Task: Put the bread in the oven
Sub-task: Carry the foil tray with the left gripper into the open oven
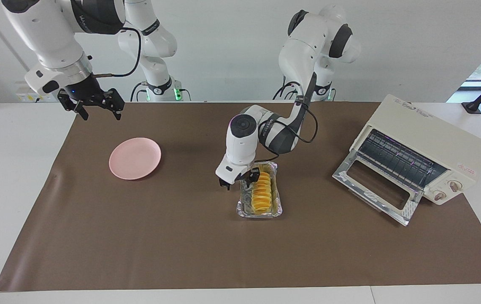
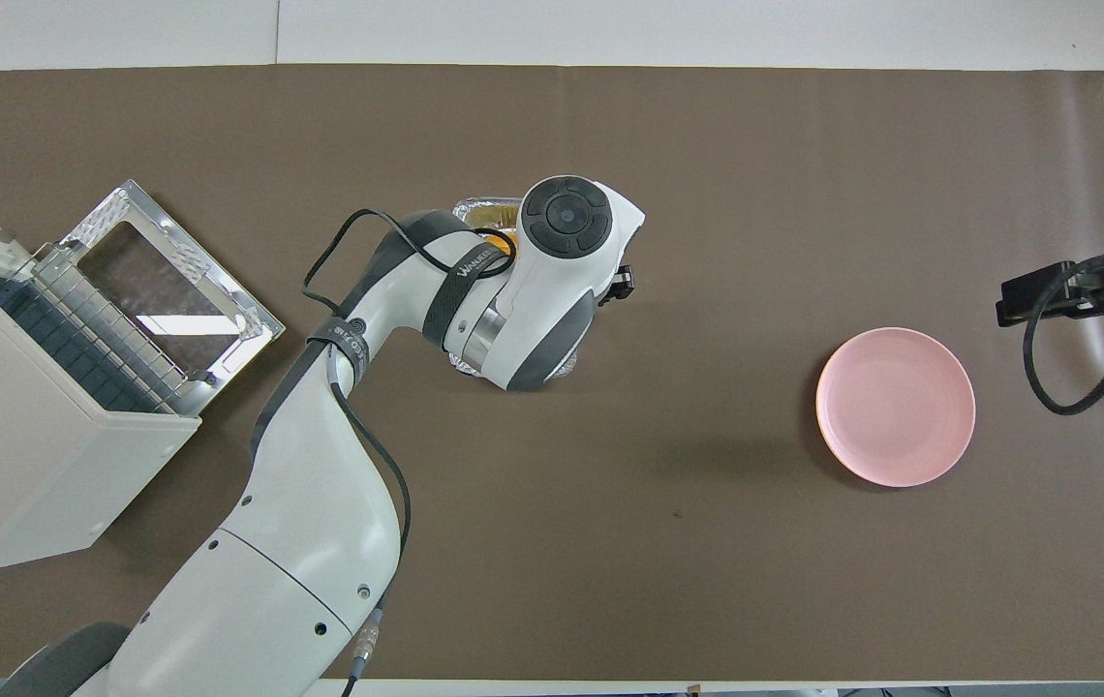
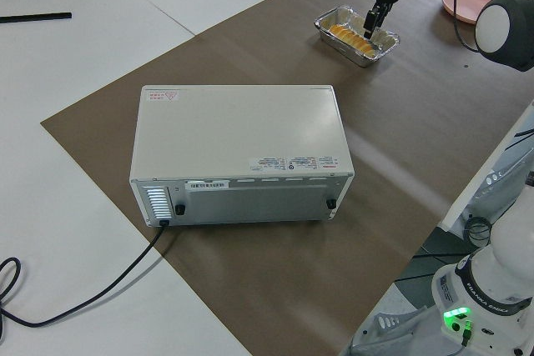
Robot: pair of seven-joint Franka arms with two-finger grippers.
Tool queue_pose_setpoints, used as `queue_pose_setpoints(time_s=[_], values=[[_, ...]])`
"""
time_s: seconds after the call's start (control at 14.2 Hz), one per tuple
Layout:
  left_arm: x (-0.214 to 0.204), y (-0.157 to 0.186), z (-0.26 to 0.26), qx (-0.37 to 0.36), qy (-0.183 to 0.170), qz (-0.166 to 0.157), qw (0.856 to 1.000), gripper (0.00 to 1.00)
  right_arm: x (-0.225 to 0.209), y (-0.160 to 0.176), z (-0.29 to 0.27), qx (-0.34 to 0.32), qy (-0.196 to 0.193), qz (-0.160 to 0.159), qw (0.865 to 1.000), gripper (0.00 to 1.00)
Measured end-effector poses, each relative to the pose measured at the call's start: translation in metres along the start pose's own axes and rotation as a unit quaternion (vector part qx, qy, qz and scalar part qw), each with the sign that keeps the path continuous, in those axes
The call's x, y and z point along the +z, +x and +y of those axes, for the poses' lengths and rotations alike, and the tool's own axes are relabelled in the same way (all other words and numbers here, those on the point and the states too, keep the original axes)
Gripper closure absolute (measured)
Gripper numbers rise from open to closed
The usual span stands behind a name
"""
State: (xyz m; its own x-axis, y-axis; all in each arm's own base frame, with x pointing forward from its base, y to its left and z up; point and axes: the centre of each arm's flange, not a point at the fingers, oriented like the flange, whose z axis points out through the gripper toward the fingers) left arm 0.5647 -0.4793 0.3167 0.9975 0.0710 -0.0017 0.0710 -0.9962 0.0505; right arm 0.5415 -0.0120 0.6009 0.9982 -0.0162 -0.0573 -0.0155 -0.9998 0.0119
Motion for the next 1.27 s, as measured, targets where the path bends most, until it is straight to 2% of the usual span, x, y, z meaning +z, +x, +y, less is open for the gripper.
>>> queue_pose_setpoints(time_s=[0.07,0.14,0.21,0.42,0.49,0.71,0.92,1.06,1.27], values=[[0.001,0.0,0.0,-0.003,0.0,-0.001,1.0,0.32,0.0,0.0,0.0,0.0,0.0,0.0,1.0,0.0],[0.002,-0.001,0.0,-0.004,0.0,-0.002,1.0,0.43,0.0,0.0,0.0,0.0,0.0,0.0,1.0,0.0],[0.003,-0.001,-0.001,-0.005,-0.001,-0.002,1.0,0.59,0.0,0.0,0.0,0.0,0.0,0.0,1.0,0.0],[0.002,0.0,-0.001,-0.02,-0.003,-0.003,1.0,0.94,0.0,0.0,0.0,0.0,0.0,0.0,1.0,0.0],[0.002,0.0,-0.001,-0.028,-0.004,-0.003,1.0,0.98,0.0,0.0,0.0,0.0,0.0,0.0,1.0,0.0],[0.001,0.004,-0.006,-0.056,0.0,-0.003,0.998,0.98,0.0,0.0,0.0,0.0,0.0,0.0,1.0,0.0],[-0.018,0.022,-0.038,-0.102,0.032,-0.006,0.994,0.98,0.0,0.0,0.0,0.0,0.0,0.0,1.0,0.0],[-0.04,0.037,-0.063,-0.145,0.05,-0.001,0.988,0.98,0.0,0.0,0.0,0.0,0.0,0.0,1.0,0.0],[-0.065,0.063,-0.099,-0.228,0.064,0.018,0.971,0.98,0.0,0.0,0.0,0.0,0.0,0.0,1.0,0.0]])
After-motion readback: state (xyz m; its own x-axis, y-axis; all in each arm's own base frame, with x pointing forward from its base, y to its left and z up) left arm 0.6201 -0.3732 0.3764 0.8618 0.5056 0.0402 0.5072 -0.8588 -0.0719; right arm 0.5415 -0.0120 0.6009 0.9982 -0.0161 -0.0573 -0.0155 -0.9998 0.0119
